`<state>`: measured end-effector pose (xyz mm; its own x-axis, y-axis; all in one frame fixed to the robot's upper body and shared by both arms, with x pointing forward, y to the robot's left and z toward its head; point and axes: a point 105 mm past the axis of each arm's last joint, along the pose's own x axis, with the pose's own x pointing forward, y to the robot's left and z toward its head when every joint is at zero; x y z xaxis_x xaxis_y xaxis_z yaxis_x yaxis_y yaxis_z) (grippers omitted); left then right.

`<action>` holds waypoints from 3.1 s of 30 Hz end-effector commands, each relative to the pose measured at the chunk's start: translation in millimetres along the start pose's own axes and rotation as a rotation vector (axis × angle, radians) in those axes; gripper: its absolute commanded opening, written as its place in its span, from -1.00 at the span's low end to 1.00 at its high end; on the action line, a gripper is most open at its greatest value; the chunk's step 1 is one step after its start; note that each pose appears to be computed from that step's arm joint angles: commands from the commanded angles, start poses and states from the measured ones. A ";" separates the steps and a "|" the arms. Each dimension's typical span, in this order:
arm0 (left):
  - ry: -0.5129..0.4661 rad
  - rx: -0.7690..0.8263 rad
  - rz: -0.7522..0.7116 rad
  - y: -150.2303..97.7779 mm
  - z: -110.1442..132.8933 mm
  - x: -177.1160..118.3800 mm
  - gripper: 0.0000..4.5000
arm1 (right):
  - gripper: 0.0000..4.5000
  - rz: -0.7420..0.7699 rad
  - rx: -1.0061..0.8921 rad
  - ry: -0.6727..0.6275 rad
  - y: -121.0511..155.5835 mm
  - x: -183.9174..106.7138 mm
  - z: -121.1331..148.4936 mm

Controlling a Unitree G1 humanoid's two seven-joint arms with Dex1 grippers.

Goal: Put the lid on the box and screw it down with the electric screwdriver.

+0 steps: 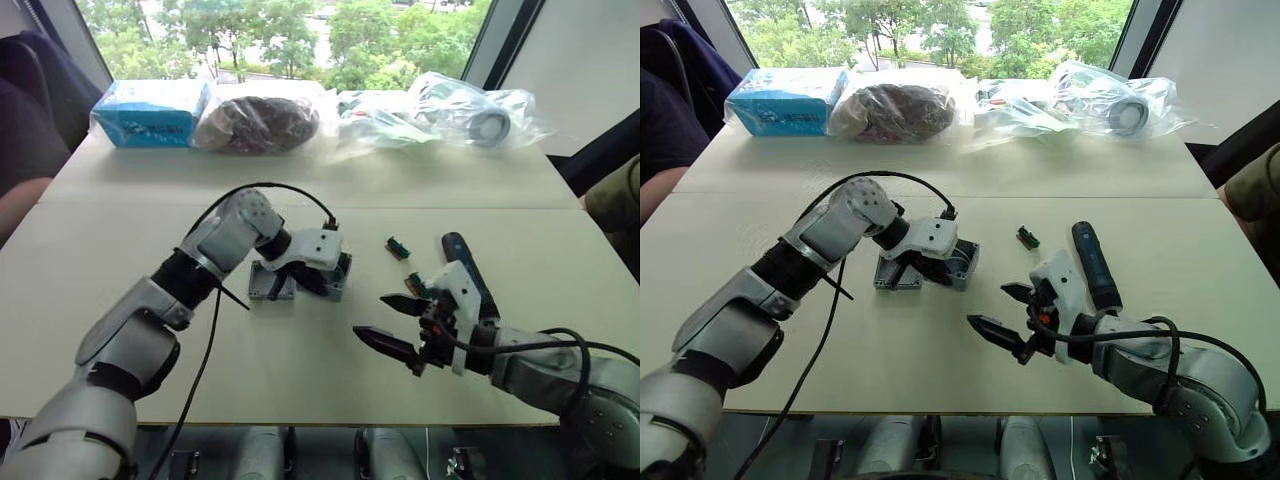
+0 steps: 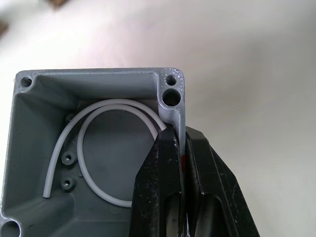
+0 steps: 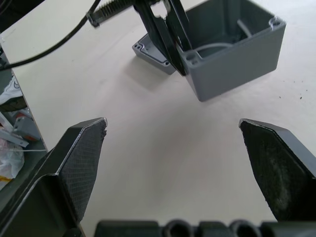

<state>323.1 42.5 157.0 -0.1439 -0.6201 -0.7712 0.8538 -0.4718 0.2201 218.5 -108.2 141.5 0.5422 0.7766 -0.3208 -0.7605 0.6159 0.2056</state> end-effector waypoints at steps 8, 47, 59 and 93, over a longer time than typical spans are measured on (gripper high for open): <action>0.034 0.296 -0.141 2.6 12.1 15.7 -0.96 | 1.00 -0.004 0.015 -0.026 14.2 -5.9 -0.9; 0.124 -1.242 0.828 -39.0 -79.5 -76.7 0.03 | 1.00 0.175 -0.358 0.043 9.8 4.0 57.5; 0.142 -1.348 0.830 -44.5 -95.7 -43.7 0.03 | 1.00 0.174 -0.347 0.020 12.7 11.0 52.8; -0.673 -0.807 1.127 40.5 11.8 -112.4 -0.99 | 1.00 -0.093 0.121 -0.426 -64.3 46.8 130.8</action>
<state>374.5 91.9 242.2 0.7555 -0.6533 -0.0503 0.6458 0.7554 -0.1111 340.6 -91.4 216.2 0.7232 0.6906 -0.0030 -0.6491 0.6811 0.3387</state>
